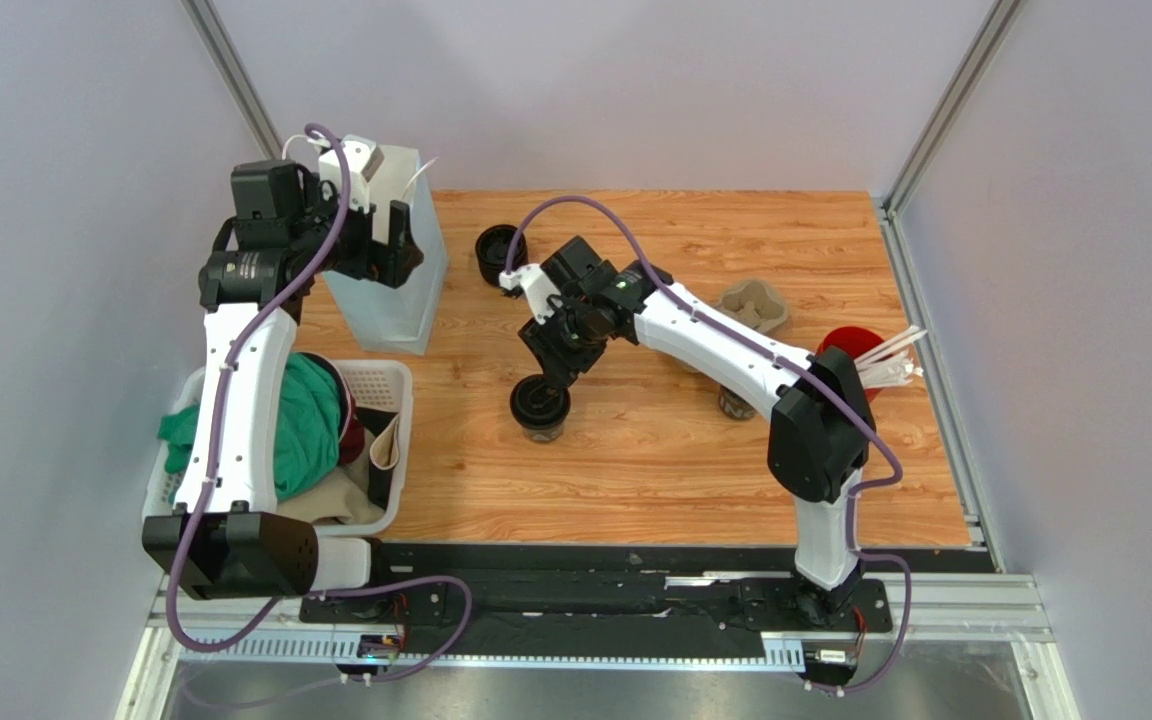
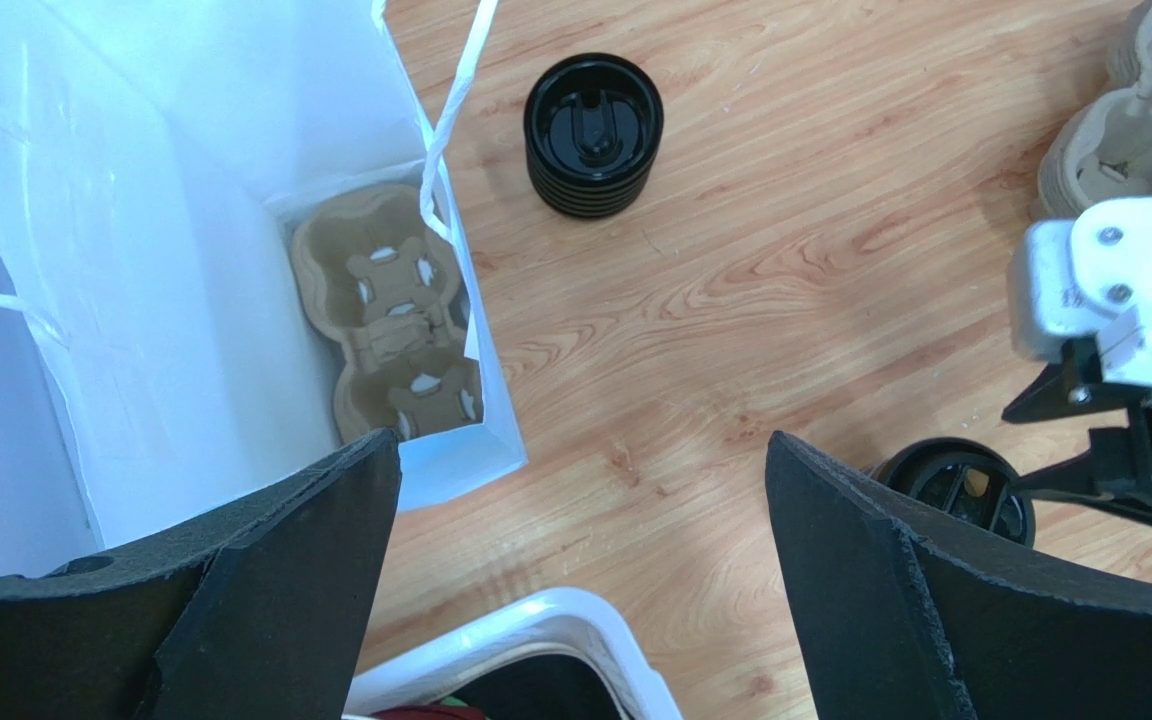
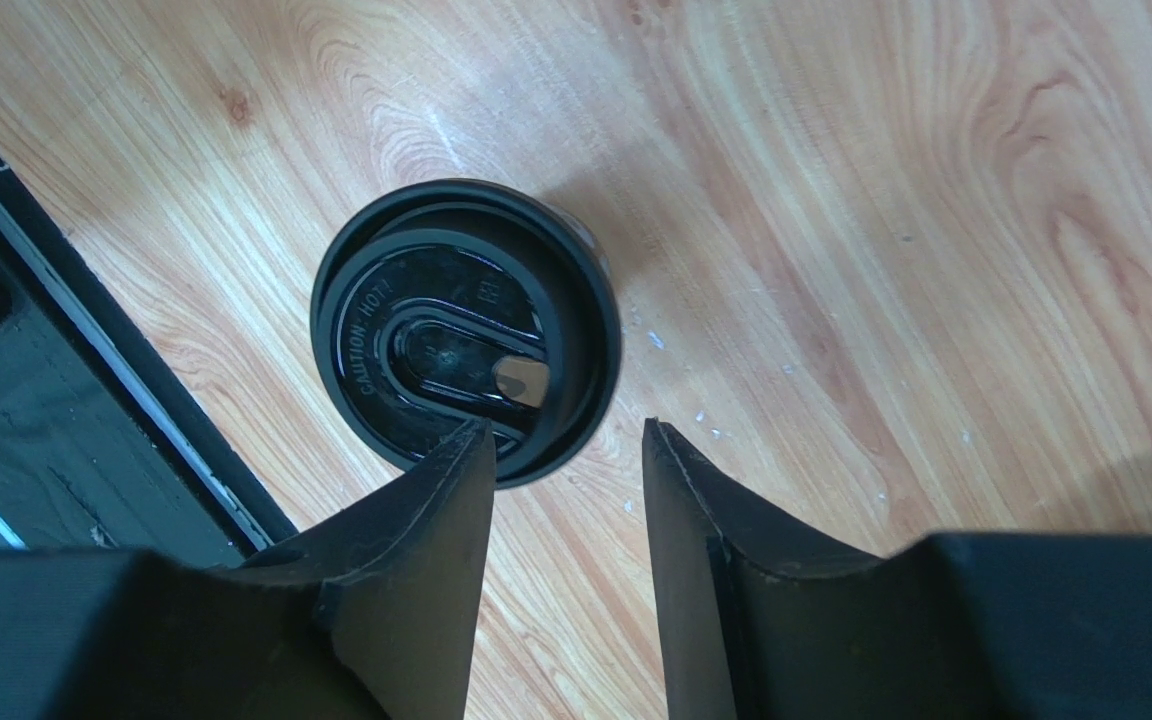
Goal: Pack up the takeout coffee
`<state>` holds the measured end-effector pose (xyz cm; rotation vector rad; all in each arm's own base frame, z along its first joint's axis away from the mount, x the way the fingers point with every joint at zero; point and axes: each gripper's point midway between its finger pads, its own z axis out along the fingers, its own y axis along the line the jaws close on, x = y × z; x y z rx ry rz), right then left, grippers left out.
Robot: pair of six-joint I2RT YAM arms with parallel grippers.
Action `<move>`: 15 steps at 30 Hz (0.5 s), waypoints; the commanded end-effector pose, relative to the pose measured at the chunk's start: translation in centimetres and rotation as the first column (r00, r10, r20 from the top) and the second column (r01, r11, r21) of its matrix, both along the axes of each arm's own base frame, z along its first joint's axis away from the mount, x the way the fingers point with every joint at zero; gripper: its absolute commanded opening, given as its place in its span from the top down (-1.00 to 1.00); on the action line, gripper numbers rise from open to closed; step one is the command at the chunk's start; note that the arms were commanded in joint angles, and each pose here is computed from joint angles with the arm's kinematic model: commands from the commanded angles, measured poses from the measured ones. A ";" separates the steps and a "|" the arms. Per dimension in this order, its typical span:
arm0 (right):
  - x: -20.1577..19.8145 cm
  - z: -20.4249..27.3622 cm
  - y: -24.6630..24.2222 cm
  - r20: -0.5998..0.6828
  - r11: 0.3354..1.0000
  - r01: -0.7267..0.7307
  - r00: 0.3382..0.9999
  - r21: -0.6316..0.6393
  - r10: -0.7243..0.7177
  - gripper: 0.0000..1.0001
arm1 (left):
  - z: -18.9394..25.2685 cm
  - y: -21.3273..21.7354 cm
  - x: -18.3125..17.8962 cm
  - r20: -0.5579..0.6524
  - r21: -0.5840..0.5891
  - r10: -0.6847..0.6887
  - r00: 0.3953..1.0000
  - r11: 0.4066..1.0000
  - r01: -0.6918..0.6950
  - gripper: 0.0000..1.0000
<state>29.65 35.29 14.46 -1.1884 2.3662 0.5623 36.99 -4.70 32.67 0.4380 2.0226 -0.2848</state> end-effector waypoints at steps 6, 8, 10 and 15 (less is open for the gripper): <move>0.1 -2.0 0.9 0.044 0.998 0.005 0.999 -0.068 -0.002 0.20 | 1.0 0.2 -0.2 0.047 -0.016 0.022 0.999 1.000 -0.022 -0.98; 0.2 -2.3 0.8 0.049 0.997 0.005 0.999 -0.081 -0.001 0.24 | 1.2 0.1 -0.3 0.053 -0.017 0.020 0.998 1.000 -0.019 -0.98; 0.2 -2.3 0.9 0.056 0.996 0.004 0.998 -0.087 0.001 0.34 | 1.0 0.2 -0.3 0.052 -0.016 0.019 0.998 1.000 -0.018 -0.98; 0.0 -2.3 1.1 0.076 0.994 -0.007 0.997 -0.105 0.015 0.63 | 0.8 0.0 0.0 0.046 -0.025 0.016 0.999 1.000 -0.014 -0.98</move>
